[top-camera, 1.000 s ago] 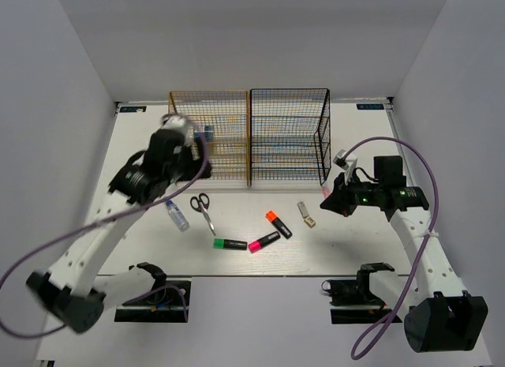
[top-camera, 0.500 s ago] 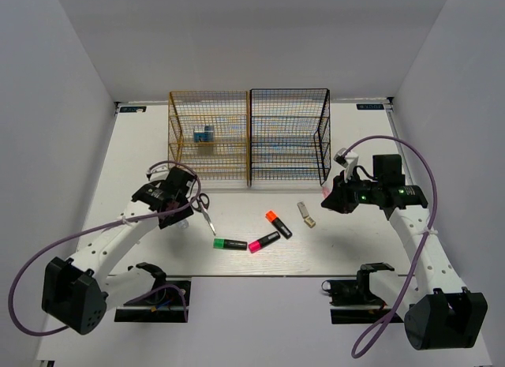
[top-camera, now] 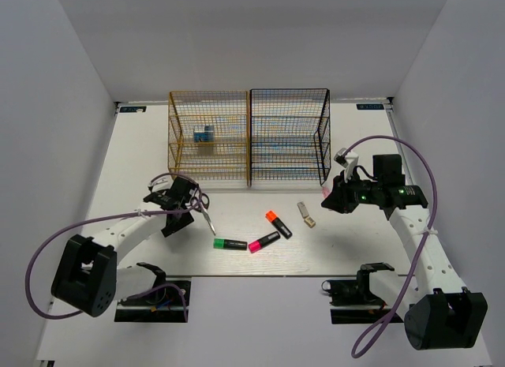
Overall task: Sort the stationery into containers
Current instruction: Pick up the stationery from the center of the board.
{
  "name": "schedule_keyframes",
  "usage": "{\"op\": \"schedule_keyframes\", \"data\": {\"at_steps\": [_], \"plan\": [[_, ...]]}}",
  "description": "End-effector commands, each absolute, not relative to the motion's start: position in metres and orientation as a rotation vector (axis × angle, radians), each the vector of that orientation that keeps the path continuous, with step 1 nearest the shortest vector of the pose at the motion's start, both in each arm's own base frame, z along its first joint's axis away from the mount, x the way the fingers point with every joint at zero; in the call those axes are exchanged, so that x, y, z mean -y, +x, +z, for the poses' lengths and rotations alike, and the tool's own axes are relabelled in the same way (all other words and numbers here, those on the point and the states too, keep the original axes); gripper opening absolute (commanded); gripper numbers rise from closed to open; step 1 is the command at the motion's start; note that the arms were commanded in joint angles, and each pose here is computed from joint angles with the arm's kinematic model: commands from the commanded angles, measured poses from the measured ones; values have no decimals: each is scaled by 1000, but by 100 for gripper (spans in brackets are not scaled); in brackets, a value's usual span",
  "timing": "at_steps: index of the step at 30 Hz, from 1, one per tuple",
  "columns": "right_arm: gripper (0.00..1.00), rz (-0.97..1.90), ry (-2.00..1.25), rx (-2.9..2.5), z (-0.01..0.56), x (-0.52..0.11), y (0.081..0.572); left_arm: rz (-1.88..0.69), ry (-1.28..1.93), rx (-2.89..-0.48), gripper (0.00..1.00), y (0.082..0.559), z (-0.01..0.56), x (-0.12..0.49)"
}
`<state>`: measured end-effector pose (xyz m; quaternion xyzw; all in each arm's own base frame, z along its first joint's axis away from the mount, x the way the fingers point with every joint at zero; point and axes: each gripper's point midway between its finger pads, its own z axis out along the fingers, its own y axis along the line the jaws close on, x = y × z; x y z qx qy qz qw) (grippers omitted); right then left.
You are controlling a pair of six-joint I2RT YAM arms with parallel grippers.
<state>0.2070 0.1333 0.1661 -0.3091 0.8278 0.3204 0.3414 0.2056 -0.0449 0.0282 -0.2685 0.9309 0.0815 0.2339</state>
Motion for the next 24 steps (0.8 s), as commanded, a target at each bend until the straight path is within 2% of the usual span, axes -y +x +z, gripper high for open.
{"op": "schedule_keyframes", "data": {"at_steps": [1,11,16,18,21,24], "plan": [[22,832,-819,-2102,178,-135,211,195,-781,-2509,61,215,18,42],[22,852,-828,-2087,179,-138,208,188,-779,-2510,59,221,7,38],[22,849,-826,-2083,179,-137,209,128,-581,-2602,73,222,25,53],[22,847,-827,-2080,181,-138,209,177,-528,-2652,77,215,29,52],[23,848,-830,-2076,181,-138,209,294,-450,-2702,78,209,37,42],[23,851,-826,-2075,181,-138,209,211,-369,-2738,74,218,32,47]]}}
